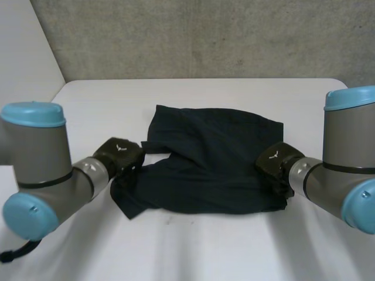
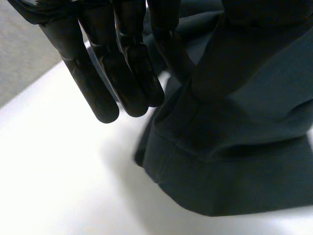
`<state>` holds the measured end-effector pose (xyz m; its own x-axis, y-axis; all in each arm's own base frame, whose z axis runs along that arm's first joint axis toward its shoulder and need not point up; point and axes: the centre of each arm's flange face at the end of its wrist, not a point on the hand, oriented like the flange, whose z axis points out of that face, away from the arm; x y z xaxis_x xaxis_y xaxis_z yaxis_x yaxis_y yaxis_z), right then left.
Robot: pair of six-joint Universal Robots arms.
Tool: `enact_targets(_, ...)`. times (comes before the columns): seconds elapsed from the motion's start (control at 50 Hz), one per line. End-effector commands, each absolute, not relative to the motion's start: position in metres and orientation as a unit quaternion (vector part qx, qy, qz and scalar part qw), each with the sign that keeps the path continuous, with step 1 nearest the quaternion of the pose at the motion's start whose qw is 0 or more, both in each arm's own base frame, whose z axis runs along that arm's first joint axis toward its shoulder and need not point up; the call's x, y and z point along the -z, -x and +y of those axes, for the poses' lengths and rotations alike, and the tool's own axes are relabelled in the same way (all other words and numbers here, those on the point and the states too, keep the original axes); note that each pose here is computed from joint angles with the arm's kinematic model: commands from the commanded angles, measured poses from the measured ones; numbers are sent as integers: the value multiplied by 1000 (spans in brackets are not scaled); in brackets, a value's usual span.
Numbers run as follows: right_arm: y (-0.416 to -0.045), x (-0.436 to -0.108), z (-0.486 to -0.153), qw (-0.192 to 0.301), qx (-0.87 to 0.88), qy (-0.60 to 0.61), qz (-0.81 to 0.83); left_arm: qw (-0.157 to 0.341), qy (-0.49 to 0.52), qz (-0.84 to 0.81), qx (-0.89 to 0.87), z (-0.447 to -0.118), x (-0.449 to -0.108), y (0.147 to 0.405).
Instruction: Fold the shorts.
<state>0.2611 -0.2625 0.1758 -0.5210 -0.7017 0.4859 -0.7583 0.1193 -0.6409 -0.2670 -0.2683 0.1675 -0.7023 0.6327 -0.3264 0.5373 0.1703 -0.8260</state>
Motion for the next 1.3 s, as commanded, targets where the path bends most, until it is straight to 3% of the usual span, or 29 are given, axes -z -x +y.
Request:
enact_targets(0.02,-260,-176,-273,18,-467,-442,-766,36,394,-755,-523,-269,-168,277)
enact_targets(0.18,-258,-177,-267,-2,-483,-411,-773,37,383,-752,-536,-248,-189,265)
enact_targets(0.36,-256,-174,-262,-2,-483,-411,-773,44,370,-767,-522,-238,-185,259)
enact_targets(0.46,-255,-169,-259,-4,-475,-414,-777,45,368,-766,-525,-243,-184,259)
enact_targets(0.66,-254,-172,-253,-14,-481,-415,-772,39,374,-778,-504,-274,-146,273)
enact_targets(0.8,-256,-187,-252,-18,-505,-415,-756,37,376,-772,-511,-277,-152,277)
enact_targets(0.86,-255,-206,-252,-9,-528,-410,-743,30,367,-757,-540,-268,-191,273)
enact_targets(1.04,-245,-336,-230,10,-677,-368,-637,20,309,-633,-710,-216,-348,245)
enact_targets(1.12,-238,-377,-211,20,-705,-364,-609,19,294,-598,-745,-187,-388,232)
enact_targets(1.22,-231,-393,-199,39,-691,-384,-611,21,301,-609,-734,-172,-391,226)
enact_targets(1.3,-232,-370,-210,50,-645,-415,-640,24,311,-629,-712,-173,-377,227)
